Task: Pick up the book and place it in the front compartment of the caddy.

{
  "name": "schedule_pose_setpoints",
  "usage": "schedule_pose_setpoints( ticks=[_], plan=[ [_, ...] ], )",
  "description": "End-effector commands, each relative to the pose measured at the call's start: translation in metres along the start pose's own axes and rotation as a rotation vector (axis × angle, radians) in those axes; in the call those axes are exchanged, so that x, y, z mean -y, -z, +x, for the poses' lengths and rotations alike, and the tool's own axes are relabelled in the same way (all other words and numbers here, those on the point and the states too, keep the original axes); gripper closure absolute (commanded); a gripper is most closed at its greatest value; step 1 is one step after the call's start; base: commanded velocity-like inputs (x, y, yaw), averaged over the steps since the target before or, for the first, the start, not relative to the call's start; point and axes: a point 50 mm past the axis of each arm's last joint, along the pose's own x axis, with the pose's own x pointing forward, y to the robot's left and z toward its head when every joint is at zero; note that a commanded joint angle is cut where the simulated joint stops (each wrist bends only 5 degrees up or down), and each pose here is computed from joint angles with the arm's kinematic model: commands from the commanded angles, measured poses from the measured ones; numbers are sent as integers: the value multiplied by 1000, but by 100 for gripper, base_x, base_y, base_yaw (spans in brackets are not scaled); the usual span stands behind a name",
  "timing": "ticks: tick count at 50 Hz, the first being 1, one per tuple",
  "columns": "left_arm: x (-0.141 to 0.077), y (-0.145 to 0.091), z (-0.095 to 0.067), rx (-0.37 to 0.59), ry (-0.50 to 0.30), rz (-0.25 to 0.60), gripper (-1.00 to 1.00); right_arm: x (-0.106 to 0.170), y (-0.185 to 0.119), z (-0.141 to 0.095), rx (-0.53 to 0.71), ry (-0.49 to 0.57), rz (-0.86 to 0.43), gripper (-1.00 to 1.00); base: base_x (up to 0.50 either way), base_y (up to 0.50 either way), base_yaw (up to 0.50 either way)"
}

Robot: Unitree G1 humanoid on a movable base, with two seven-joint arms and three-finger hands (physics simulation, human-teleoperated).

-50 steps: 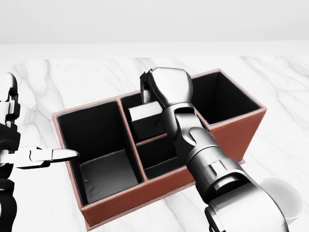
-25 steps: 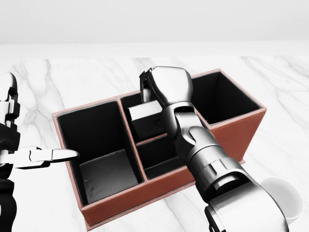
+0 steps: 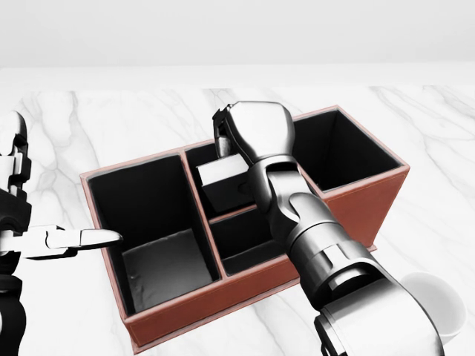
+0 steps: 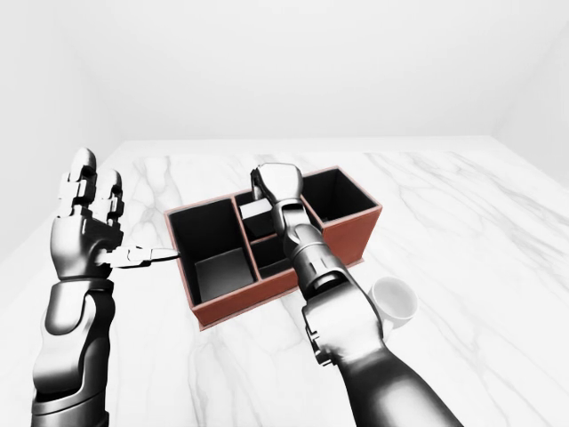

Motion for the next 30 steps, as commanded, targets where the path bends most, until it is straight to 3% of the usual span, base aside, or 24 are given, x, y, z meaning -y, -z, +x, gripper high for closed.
schedule_pose_setpoints(
  ticks=[1, 7, 8, 9, 30],
  plan=[
    [0, 1, 0, -4, 1, 0, -100, 5, -1, 3, 12, 17, -16, 100, 0, 0, 0],
    [1, 1, 0, -6, 2, 0, -100, 5, -1, 3, 14, 16, -20, 100, 0, 0, 0],
    [1, 2, -1, -7, 2, 0, -100, 5, -2, 3, 17, 16, -23, -7, 0, 0, 0],
    [1, 1, -1, -5, 2, 0, -100, 5, -2, 3, 22, 17, -29, -100, 0, 0, 0],
    [2, 2, -1, -9, 7, 1, -100, 3, 0, 2, 13, 8, -30, -100, 0, 0, 0]
  ],
)
